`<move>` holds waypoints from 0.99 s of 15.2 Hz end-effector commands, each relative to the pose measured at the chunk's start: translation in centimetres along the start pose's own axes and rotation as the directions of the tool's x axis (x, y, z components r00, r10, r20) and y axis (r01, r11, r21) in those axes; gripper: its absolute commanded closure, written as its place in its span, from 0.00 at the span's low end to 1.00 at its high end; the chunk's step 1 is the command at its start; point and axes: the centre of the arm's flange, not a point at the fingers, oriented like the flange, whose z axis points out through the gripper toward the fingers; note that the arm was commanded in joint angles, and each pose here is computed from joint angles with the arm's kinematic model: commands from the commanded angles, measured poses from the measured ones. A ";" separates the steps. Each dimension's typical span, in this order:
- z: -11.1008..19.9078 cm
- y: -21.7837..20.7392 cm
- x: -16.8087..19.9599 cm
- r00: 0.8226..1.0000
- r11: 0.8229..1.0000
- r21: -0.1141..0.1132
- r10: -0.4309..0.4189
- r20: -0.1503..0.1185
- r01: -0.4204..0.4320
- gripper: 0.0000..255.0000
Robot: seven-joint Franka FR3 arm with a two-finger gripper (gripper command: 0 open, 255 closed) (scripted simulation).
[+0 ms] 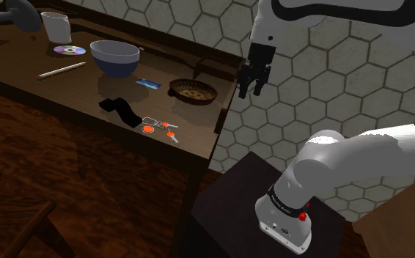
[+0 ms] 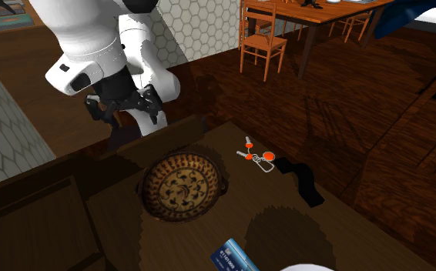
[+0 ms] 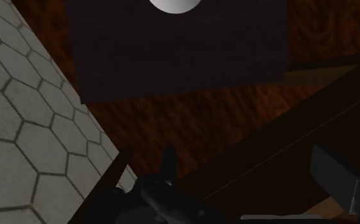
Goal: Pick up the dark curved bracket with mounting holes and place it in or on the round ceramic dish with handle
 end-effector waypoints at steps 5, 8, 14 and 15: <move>-0.2 -4.8 2.5 1.000 1.000 -0.016 -0.012 -0.009 0.012 0.00; -0.3 -8.5 4.3 1.000 0.999 -0.029 -0.021 -0.016 0.021 0.00; -0.5 -15.8 7.8 0.999 0.998 -0.054 -0.040 -0.029 0.039 0.00; -0.5 -17.0 8.4 0.999 0.997 -0.058 -0.043 -0.032 0.041 0.00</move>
